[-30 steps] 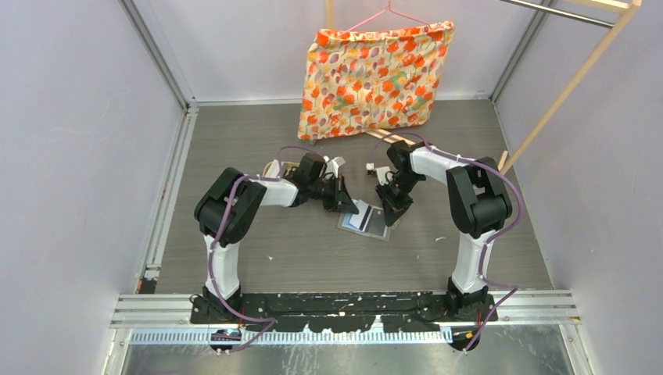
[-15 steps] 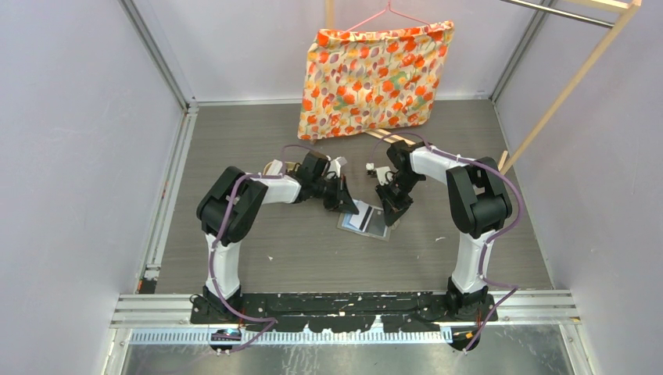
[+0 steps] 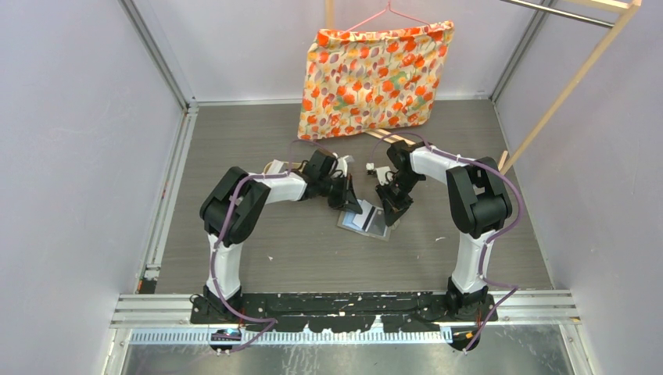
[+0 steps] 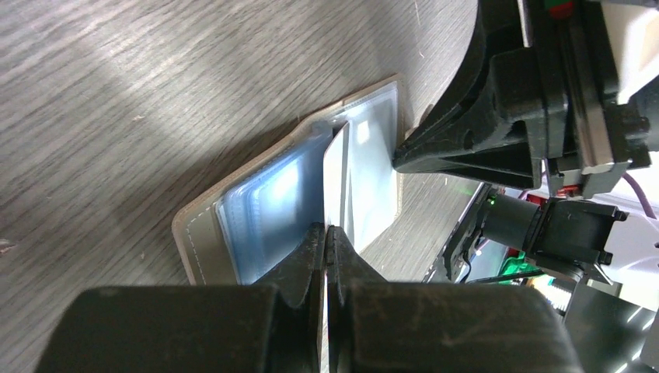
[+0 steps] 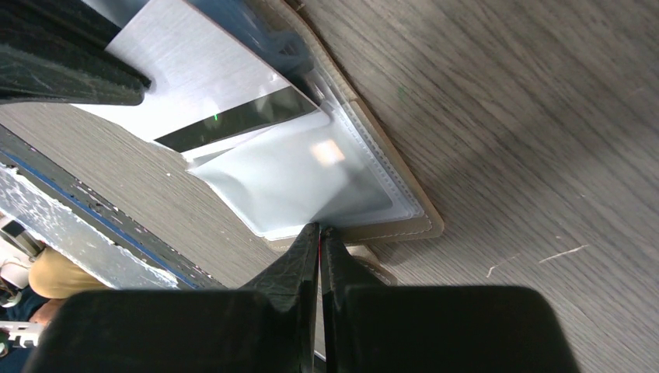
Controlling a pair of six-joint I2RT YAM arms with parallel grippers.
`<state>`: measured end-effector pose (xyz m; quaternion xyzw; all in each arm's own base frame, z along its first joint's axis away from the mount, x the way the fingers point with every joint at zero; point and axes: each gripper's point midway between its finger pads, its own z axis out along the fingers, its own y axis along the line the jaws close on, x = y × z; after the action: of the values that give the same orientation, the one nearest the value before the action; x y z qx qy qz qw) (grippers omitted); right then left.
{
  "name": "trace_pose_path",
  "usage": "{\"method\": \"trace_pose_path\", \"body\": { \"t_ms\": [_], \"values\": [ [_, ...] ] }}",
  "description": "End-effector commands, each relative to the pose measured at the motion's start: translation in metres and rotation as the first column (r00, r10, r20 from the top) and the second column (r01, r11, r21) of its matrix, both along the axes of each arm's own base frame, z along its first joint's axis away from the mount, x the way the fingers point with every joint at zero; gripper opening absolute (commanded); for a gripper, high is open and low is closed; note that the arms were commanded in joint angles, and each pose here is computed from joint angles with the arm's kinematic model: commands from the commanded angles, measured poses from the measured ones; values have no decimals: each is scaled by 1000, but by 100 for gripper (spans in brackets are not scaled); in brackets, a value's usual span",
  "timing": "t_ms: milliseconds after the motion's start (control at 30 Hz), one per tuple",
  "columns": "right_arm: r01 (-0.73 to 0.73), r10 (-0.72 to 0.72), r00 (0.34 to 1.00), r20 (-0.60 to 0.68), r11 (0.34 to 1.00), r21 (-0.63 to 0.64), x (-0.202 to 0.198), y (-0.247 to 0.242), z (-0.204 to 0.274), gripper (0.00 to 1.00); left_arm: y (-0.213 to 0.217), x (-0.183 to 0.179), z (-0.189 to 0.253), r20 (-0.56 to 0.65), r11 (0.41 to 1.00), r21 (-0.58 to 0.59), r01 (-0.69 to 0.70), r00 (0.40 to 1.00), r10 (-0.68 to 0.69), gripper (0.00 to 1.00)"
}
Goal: Put the credit cards into the card holder
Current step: Insert the credit card into the card holder.
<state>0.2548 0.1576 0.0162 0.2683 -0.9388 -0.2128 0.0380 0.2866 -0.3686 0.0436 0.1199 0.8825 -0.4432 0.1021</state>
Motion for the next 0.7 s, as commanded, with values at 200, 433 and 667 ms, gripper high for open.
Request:
{"method": "trace_pose_path", "body": {
  "t_ms": [200, 433, 667],
  "values": [
    [-17, 18, 998, 62, 1000, -18, 17, -4, -4, 10, 3, -3, -13, -17, 999, 1, -51, 999, 51, 0],
    [-18, 18, 998, 62, 1000, -9, 17, -3, -3, 10, 1, -1, -10, -9, 995, -38, -91, 996, 91, 0],
    [-18, 19, 998, 60, 1000, -4, 17, -2, -2, 10, -3, -6, -7, -42, 987, -115, -115, 993, 111, 0]
  ]
}}
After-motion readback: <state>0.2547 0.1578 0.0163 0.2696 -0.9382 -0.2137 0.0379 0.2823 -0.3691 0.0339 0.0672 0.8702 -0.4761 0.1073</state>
